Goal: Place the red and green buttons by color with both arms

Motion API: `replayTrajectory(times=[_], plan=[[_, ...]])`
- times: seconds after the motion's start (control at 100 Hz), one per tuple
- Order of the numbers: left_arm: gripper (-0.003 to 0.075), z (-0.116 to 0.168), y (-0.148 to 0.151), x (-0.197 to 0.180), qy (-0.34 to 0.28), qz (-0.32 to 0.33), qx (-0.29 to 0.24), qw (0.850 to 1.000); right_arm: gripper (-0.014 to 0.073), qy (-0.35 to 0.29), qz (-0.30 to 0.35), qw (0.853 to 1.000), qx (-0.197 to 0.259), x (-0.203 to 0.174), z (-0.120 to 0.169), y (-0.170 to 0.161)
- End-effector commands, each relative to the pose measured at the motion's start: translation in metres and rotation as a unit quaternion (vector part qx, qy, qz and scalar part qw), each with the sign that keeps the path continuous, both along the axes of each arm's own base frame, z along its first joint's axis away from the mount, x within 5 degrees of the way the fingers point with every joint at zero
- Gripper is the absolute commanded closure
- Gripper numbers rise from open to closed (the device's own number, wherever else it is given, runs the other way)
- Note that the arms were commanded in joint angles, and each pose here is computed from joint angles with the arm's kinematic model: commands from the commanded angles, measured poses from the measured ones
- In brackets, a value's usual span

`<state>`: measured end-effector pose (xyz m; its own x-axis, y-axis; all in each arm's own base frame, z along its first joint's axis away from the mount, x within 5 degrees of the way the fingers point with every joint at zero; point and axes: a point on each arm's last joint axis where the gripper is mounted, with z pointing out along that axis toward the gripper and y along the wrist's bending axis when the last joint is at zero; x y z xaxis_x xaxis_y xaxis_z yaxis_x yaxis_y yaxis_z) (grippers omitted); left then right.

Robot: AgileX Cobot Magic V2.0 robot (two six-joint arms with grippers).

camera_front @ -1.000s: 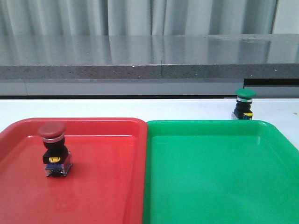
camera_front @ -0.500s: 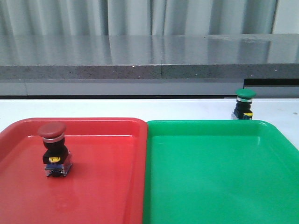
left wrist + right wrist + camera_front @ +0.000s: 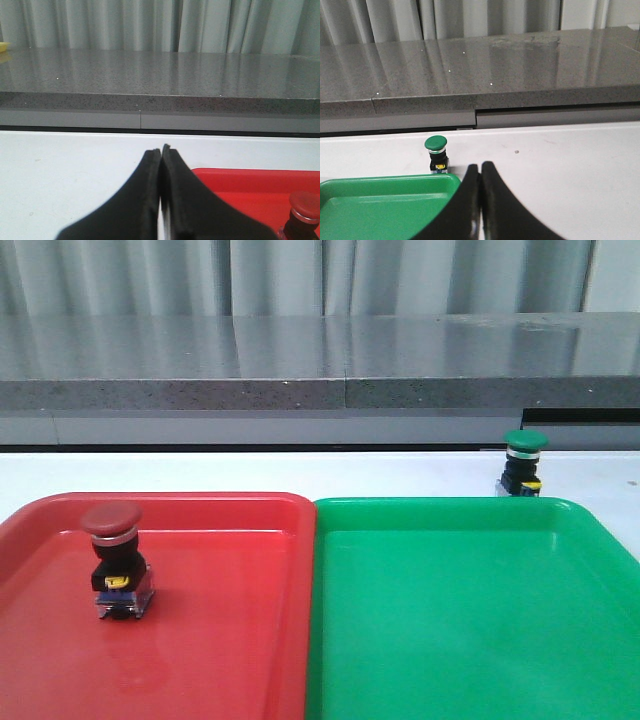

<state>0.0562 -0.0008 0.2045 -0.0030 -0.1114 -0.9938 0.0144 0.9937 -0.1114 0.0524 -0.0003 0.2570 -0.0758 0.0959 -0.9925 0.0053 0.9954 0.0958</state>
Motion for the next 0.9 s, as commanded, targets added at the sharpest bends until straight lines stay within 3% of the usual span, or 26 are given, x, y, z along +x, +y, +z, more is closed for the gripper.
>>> replayTrajectory(times=[0.0,0.24,0.48,0.76,0.89], plan=[[0.0741,0.005,0.000,-0.003,-0.052,-0.003,-0.004,0.999,0.0659,-0.008,-0.003,1.000,-0.003,0.007,0.031,0.000],[0.0741,0.005,0.000,-0.003,-0.052,-0.003,-0.004,0.999,0.0659,0.077,-0.005,0.997,-0.004,0.036,0.067,0.000],[0.0741,0.005,0.000,-0.003,-0.052,-0.003,-0.004,0.999,0.0659,0.152,-0.008,0.988,0.007,0.086,0.080,0.000],[0.0741,0.005,0.000,-0.003,-0.052,-0.003,-0.004,0.999,0.0659,0.266,-0.004,0.963,0.028,0.149,0.095,0.003],[0.0741,0.005,0.000,-0.003,-0.052,-0.003,-0.004,0.999,0.0635,0.327,0.003,0.945,0.025,0.181,0.090,0.007]])
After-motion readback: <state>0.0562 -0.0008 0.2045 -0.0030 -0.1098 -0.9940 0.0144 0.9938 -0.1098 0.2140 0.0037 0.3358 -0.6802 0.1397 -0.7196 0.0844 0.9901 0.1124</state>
